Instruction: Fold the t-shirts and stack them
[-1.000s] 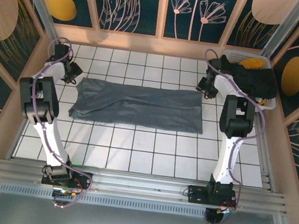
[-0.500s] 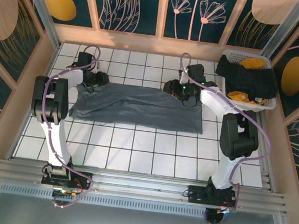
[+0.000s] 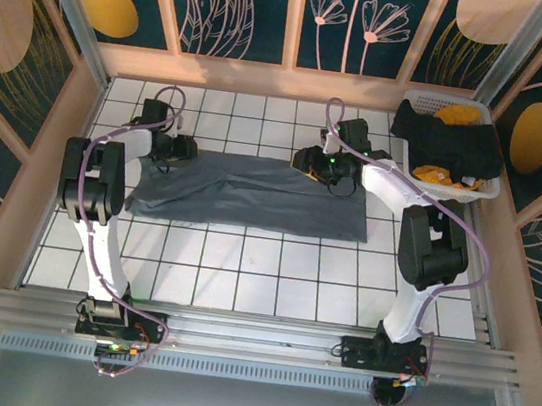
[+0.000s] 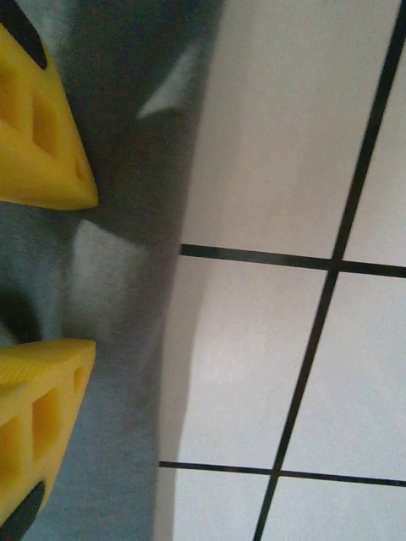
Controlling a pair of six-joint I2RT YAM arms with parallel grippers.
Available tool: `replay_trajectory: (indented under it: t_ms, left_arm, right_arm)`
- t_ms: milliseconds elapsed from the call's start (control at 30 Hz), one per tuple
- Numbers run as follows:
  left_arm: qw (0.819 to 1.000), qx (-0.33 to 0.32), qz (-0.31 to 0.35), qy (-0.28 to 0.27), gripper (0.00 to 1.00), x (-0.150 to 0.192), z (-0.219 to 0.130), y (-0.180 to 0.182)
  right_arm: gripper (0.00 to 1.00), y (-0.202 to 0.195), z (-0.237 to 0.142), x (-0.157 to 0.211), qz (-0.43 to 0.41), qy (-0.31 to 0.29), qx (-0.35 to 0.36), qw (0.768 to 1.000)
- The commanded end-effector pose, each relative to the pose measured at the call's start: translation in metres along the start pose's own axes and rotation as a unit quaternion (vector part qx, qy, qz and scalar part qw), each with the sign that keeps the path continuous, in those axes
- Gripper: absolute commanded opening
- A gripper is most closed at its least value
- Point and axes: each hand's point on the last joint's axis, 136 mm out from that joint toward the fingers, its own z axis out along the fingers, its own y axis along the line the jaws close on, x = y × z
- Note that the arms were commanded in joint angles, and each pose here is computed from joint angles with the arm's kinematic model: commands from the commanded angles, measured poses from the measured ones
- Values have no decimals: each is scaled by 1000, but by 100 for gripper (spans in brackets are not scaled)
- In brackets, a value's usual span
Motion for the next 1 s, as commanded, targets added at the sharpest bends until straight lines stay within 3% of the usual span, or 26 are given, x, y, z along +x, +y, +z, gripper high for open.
replay_trajectory:
  t_ms: [0, 167, 400, 600, 967]
  left_arm:
    - [999, 7, 14, -31, 44, -8, -20, -12]
    - [999, 24, 19, -41, 45, -5, -31, -23]
    - [1000, 1, 24, 2, 49, 11, -7, -6]
    - [999, 29, 21, 13, 51, 16, 2, -16]
    - [999, 36, 23, 3, 44, 18, -9, -28]
  right_arm:
    - [51, 2, 1, -4, -3, -3, -7, 1000]
    - [51, 5, 4, -5, -6, 2, -12, 1000]
    - [51, 4, 6, -4, -6, 8, -13, 1000]
    - [51, 2, 5, -3, -5, 10, -7, 1000]
    - [51, -4, 11, -2, 2, 15, -3, 1000]
